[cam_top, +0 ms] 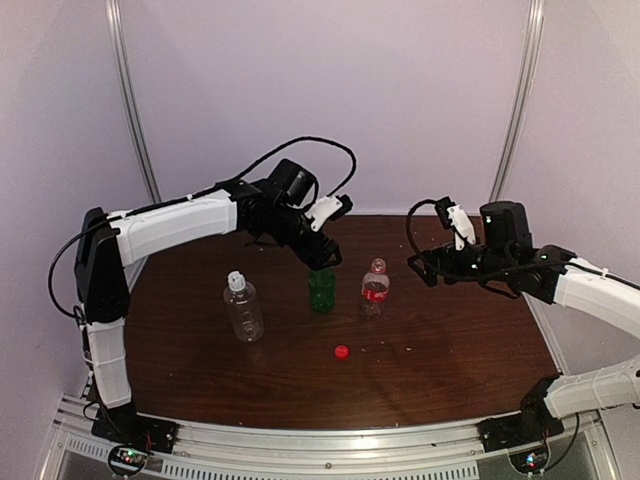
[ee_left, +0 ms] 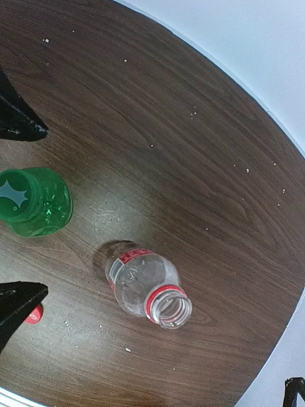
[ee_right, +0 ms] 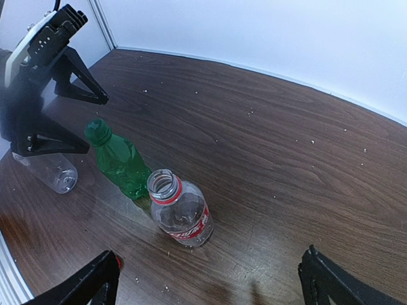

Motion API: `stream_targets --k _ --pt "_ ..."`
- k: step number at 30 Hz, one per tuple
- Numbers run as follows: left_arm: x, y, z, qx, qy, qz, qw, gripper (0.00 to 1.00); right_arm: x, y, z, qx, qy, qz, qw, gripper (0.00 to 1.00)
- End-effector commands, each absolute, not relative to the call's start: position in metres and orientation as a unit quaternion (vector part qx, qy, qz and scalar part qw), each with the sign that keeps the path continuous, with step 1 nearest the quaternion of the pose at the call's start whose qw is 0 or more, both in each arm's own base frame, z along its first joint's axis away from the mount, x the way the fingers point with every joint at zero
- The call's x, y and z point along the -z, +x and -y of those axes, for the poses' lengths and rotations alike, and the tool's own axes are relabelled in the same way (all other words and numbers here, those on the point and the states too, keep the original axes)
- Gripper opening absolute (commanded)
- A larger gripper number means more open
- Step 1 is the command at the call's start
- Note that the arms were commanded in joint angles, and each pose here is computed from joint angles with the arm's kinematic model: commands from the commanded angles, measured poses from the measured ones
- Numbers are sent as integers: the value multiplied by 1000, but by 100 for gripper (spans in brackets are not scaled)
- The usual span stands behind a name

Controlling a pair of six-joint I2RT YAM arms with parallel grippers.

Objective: Unscrew the bottle caps

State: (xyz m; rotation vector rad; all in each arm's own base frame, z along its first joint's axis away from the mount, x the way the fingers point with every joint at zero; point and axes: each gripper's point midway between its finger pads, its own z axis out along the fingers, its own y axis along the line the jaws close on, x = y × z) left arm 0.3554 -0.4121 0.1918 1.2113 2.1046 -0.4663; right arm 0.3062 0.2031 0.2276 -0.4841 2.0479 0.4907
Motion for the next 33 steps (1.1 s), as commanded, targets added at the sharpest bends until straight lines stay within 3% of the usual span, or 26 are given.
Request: stream_targets --k 1,17,28,33 --pt "-174 363 409 175 452 -816 316 74 -234 309 -205 -209 -196 -829 480 100" --pt "-152 371 404 169 443 -829 297 44 -232 308 -205 -208 -198 -830 478 100" --pt "-144 365 400 168 445 -833 282 40 -231 309 -205 -209 -198 -831 476 100" --pt "-146 364 400 170 445 -832 282 31 -231 308 -205 -210 -197 -831 476 100"
